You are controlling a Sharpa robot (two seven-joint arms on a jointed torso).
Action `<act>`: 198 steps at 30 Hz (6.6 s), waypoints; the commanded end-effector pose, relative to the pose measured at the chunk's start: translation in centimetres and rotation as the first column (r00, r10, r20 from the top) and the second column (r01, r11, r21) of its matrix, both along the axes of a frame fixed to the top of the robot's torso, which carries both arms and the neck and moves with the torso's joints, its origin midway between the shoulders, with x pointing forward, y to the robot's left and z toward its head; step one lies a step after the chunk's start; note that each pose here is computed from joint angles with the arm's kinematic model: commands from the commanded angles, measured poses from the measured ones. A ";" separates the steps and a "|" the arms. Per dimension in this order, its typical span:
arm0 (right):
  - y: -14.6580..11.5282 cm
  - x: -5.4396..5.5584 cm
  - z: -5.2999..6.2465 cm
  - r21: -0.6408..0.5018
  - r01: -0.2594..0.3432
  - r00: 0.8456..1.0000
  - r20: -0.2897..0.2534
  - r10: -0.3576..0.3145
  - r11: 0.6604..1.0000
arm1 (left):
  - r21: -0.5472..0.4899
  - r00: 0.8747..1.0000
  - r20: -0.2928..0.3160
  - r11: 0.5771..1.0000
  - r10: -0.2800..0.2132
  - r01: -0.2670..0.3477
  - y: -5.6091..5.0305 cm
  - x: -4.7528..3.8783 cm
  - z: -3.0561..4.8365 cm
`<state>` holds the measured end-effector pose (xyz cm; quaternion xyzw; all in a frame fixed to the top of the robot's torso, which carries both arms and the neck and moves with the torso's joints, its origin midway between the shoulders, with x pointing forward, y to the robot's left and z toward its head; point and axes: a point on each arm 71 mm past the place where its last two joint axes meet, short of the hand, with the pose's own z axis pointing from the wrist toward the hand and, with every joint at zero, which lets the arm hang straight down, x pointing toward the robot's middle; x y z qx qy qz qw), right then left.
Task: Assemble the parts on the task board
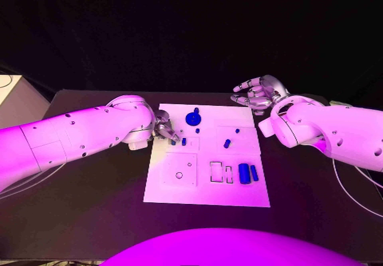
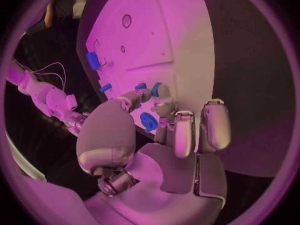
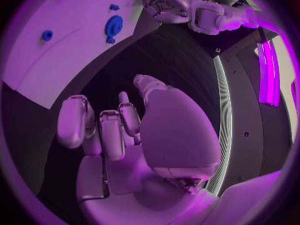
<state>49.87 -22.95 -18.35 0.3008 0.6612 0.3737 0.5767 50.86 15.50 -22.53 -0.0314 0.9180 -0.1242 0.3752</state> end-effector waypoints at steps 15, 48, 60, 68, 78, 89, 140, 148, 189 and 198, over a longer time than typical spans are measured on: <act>0.1 0.0 0.0 -0.004 -0.019 1.000 0.010 0.019 1.000 | -0.007 1.000 0.028 1.000 0.012 -0.012 0.9 -0.21 0.51; 0.0 0.0 -0.1 0.001 -0.018 1.000 0.014 0.018 1.000 | -0.391 0.848 0.520 0.854 -0.103 0.344 -3.4 0.12 4.29; 0.3 0.0 0.0 0.008 -0.033 0.999 0.019 0.033 0.999 | -0.197 0.771 0.588 0.882 -0.243 0.428 -5.4 0.48 2.25; 0.5 -0.1 0.0 0.009 -0.037 0.999 0.020 0.037 0.999 | -0.097 0.779 0.541 0.896 -0.318 0.433 -6.2 0.78 1.21; 0.6 -0.1 0.0 0.010 -0.040 0.999 0.020 0.040 0.999 | -0.054 0.795 0.484 0.894 -0.367 0.445 -6.9 0.74 0.44; 0.7 -0.1 0.0 0.010 -0.042 0.999 0.021 0.042 0.999 | -0.046 0.801 0.456 0.889 -0.387 0.455 -7.2 0.63 0.12; 1.0 -0.3 0.1 0.012 -0.053 0.998 0.020 0.053 0.999 | -0.041 0.824 0.417 0.898 -0.382 0.438 -7.6 1.24 -1.61; 0.9 -0.3 0.1 0.012 -0.053 0.998 0.020 0.053 0.999 | -0.039 0.827 0.411 0.898 -0.385 0.437 -7.6 1.22 -1.97; 0.4 -0.1 0.0 0.005 -0.041 0.999 0.021 0.040 0.999 | -0.235 0.836 0.495 0.889 -0.238 0.393 -2.7 0.53 1.75; 0.3 0.0 0.0 0.004 -0.039 0.999 0.019 0.039 0.999 | -0.210 0.859 0.452 0.908 -0.238 0.362 -1.0 0.71 1.54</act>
